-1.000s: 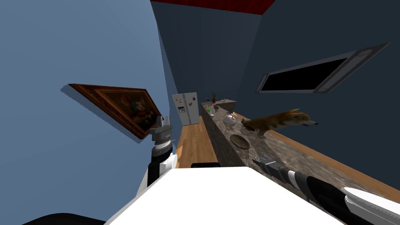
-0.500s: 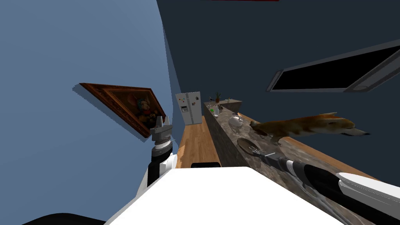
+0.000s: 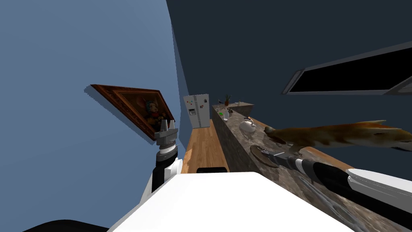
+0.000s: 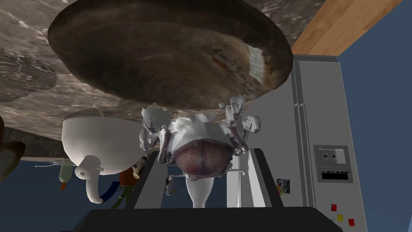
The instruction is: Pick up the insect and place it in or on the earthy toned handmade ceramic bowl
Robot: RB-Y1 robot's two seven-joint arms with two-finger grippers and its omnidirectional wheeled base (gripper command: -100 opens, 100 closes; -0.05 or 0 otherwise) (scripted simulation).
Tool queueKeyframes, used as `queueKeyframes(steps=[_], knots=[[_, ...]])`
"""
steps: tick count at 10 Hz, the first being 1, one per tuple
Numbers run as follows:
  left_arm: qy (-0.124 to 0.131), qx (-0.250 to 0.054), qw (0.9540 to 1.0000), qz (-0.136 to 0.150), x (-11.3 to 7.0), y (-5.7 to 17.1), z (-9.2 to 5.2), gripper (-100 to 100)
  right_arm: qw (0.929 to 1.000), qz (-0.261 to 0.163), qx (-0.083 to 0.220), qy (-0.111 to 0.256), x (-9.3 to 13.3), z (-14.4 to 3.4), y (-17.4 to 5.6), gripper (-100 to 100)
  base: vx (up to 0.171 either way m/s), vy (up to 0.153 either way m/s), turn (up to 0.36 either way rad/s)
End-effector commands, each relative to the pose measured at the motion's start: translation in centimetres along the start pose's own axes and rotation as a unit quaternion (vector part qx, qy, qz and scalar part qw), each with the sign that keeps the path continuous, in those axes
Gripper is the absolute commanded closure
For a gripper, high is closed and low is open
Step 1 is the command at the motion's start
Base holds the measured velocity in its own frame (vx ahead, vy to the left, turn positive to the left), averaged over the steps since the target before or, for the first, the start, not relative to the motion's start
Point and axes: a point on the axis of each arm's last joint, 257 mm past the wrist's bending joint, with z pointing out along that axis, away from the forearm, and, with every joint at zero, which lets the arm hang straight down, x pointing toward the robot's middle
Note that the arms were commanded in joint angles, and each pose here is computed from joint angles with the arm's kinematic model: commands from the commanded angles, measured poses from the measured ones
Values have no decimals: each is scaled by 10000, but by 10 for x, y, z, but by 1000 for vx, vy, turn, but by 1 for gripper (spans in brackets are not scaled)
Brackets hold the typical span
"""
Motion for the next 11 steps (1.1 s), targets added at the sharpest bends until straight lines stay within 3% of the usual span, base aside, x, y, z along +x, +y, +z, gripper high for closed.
queueKeyframes(steps=[1,11], knots=[[0,0,10000,0,0,0,0,0,10000,-16,44,-26,-10,-2,-6,100,15,32,52],[0,0,10000,0,0,0,0,0,9994,-52,267,-228,-65,-7,-38,100,20,19,54]])
